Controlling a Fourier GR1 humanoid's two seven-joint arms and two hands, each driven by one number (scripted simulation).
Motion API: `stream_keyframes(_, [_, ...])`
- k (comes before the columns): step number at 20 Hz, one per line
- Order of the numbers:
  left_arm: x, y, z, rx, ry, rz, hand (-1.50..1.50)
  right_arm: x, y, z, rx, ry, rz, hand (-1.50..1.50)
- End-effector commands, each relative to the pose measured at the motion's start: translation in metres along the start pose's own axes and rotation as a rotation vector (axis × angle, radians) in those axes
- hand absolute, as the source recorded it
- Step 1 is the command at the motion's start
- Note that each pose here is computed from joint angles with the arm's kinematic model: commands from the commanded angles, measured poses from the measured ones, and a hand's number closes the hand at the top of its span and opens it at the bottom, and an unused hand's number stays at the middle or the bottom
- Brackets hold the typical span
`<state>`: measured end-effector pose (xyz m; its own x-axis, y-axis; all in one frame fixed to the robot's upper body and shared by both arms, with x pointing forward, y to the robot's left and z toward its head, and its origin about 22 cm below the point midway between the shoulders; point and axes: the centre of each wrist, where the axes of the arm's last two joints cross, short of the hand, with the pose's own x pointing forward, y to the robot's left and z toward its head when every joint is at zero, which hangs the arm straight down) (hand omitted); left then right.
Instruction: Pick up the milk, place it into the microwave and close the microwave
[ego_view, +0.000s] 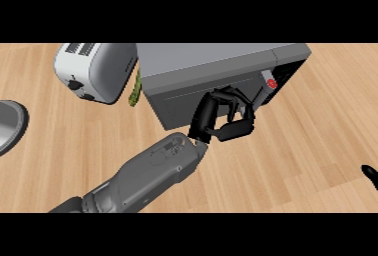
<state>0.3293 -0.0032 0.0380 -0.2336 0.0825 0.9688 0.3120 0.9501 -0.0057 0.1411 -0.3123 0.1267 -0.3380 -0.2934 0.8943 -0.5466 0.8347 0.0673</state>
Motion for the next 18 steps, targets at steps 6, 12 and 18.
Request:
stream_keyframes(6, [0.0009,0.0198,-0.0248,0.125,-0.002,-0.021,1.50,0.0054,0.0035,-0.0046,0.058,-0.005,-0.024,-1.50])
stream_keyframes(12, [-0.0027,0.0197,-0.0219,0.147,-0.017,-0.032,1.50,0.0077,0.0039,-0.0054,0.087,0.010,-0.029,-1.50])
stream_keyframes(18, [-0.0043,0.0196,-0.0209,0.154,-0.023,-0.024,1.50,0.0110,0.0059,-0.0076,0.091,0.005,-0.035,-1.50])
